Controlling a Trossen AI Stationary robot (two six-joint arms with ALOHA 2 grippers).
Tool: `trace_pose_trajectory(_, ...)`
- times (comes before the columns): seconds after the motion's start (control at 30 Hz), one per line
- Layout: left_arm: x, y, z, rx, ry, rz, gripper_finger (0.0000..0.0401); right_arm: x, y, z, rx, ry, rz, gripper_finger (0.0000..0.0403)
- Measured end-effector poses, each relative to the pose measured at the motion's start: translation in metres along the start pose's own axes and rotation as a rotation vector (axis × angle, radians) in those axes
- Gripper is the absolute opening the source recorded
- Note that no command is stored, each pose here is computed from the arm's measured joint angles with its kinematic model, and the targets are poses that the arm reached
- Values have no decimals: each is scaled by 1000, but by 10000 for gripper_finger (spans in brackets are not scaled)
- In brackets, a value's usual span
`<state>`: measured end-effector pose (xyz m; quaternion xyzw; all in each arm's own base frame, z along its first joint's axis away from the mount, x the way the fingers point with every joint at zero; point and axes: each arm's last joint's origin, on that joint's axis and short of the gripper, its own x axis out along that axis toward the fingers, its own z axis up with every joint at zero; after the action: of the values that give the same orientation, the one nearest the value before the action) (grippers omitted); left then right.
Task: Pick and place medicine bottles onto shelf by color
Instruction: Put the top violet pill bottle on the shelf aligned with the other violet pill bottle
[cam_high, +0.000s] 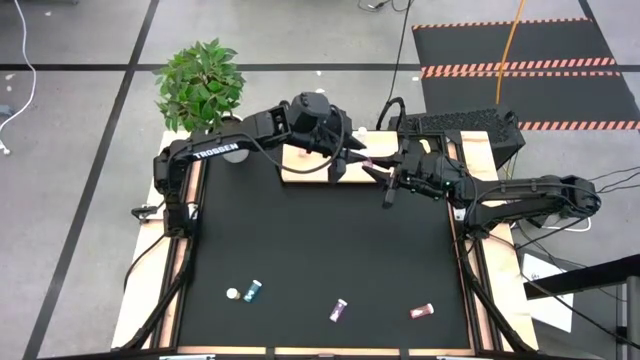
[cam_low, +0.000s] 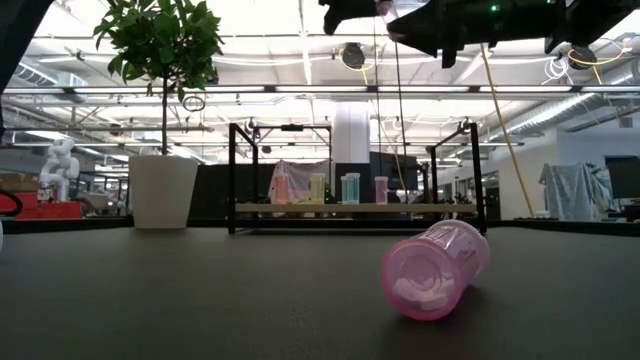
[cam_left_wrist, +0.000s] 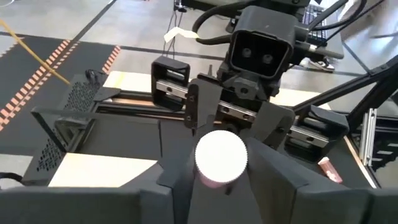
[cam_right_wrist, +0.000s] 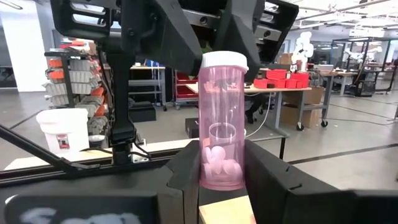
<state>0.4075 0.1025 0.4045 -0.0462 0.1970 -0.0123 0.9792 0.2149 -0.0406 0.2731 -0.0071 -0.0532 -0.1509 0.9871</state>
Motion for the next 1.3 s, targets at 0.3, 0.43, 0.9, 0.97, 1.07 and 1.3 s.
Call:
trace_pose_trajectory(0.3, 0, 0, 0, 27, 0, -9, 126, 0, 0, 0, 0, 1, 2, 100)
trace_pose_trajectory(0.43, 0, 0, 0, 42, 0, -8, 124, 0, -1, 0, -1, 2, -16, 106)
trace_pose_trajectory(0.9, 1, 48, -8, 120, 13, 120, 120, -12, -7, -22, 104, 267, -223, 253)
trace_pose_trajectory(0.97, 16, 62, -18, 136, 28, 137, 120, -15, -5, -21, 126, 271, -215, 263)
trace_pose_trajectory(1.07, 44, 85, -40, 160, 65, 157, 120, -18, -2, -17, 138, 257, -204, 266)
trace_pose_trajectory(1.3, 90, 127, -87, 134, 127, 227, 120, -30, -6, -4, 128, 188, -333, 259)
